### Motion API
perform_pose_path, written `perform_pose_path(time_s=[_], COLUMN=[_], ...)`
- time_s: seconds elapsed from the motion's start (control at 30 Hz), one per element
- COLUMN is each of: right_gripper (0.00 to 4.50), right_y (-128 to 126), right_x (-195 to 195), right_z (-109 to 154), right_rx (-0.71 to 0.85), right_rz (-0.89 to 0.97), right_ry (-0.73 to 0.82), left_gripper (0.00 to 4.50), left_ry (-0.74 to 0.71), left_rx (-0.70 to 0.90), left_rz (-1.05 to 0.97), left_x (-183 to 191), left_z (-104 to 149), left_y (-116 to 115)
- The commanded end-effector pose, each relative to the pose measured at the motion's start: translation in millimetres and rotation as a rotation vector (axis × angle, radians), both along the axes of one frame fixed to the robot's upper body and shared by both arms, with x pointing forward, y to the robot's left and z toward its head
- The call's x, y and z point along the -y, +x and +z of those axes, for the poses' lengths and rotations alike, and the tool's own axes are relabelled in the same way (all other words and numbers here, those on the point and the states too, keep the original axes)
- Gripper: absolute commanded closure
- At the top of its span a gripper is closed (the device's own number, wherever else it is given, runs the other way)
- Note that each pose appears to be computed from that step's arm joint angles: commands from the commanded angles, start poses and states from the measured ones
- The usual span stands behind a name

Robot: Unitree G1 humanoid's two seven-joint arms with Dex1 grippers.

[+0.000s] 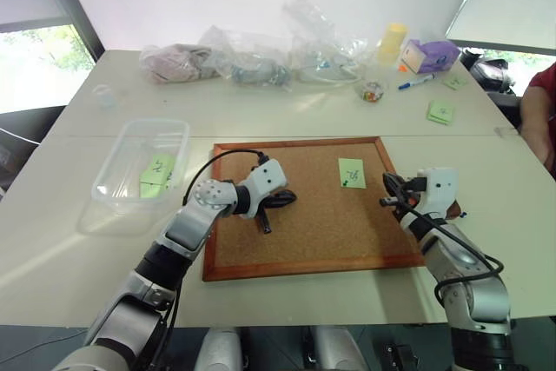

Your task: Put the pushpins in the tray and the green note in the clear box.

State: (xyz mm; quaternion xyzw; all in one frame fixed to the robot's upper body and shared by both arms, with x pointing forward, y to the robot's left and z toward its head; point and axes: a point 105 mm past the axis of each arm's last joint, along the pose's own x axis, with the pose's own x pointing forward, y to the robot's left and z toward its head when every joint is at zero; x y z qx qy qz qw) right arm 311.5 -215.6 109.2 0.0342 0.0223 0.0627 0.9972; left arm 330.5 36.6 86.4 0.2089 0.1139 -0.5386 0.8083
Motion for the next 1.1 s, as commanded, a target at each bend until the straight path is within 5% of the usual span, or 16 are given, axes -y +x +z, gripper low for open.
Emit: perform_pose_path(time_s=[0.03, 0.27, 0.57, 0.7, 0.83, 1.1], right_gripper=[4.26, 4.26, 4.26, 2.50, 0.23, 0.08], right_y=[-9, -26, -21, -21, -22, -22], right_x=[23, 72, 81, 83, 84, 80], right_z=[34, 9, -7, -12, -11, 3], right_rx=[0.132, 0.000, -0.056, -0.072, -0.070, 0.007], right_rz=[-0.110, -0.287, -0.284, -0.289, -0.294, -0.287], right_ry=[-0.004, -0.029, 0.000, 0.002, 0.006, 0.031], left_gripper=[4.50, 4.50, 4.50, 4.50, 4.50, 4.50], left_ry=[0.088, 0.083, 0.084, 0.086, 0.086, 0.087], left_rx=[-0.094, -0.098, -0.098, -0.098, -0.098, -0.098], left_rz=[0.001, -0.011, -0.014, -0.012, -0.007, -0.005], left_x=[-8, -6, -5, -5, -7, -8], left_z=[-31, -30, -30, -30, -30, -30], left_y=[-9, -11, -11, -10, -10, -11])
